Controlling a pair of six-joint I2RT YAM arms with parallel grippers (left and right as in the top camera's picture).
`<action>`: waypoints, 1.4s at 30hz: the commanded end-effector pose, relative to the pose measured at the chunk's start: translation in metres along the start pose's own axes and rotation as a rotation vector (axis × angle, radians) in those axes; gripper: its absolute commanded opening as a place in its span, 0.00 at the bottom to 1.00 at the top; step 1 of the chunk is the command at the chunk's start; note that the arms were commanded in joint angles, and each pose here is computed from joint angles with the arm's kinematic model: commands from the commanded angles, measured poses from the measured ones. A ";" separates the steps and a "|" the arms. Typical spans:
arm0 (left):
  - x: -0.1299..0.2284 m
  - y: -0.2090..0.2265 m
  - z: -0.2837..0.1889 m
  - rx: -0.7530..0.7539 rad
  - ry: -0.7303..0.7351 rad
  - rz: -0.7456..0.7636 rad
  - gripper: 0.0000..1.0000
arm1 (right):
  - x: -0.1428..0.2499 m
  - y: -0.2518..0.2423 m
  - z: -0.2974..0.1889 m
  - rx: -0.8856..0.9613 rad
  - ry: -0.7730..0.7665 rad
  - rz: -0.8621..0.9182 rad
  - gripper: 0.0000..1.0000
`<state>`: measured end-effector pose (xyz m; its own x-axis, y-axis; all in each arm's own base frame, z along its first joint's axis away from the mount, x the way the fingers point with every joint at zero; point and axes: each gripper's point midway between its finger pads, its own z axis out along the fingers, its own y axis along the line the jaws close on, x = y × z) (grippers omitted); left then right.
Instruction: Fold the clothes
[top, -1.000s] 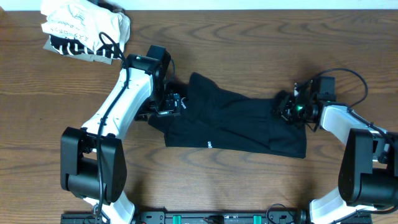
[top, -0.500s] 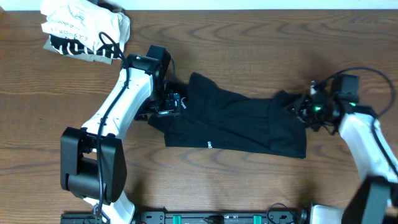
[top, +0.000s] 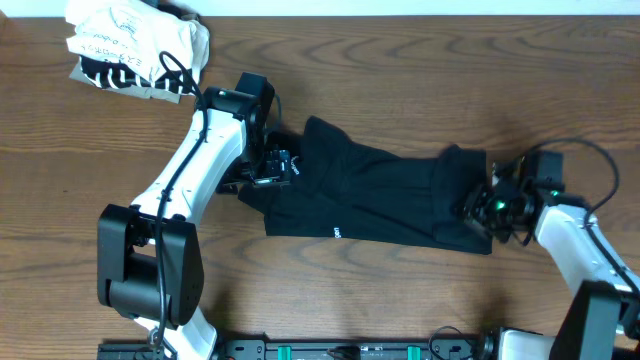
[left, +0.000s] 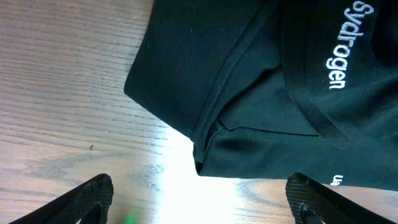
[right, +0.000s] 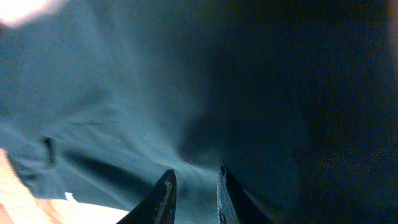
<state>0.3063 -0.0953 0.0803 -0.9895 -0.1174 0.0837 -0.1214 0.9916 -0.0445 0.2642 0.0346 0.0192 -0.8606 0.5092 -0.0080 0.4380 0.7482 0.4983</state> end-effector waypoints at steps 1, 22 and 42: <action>0.001 0.003 0.000 -0.009 0.004 -0.003 0.91 | 0.021 -0.009 0.013 -0.004 0.066 0.063 0.20; 0.001 0.003 0.000 -0.009 0.003 -0.003 0.91 | -0.040 0.012 -0.092 0.225 -0.115 -0.048 0.99; 0.003 0.004 0.001 -0.011 0.008 -0.002 0.91 | -0.044 -0.062 -0.055 0.182 -0.053 0.049 0.99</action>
<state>0.3068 -0.0953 0.0802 -0.9897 -0.1174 0.0818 -0.1213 0.9916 -0.0449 0.2635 -0.0594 0.0466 -0.8106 0.5833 -0.0523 0.5391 0.7781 0.3223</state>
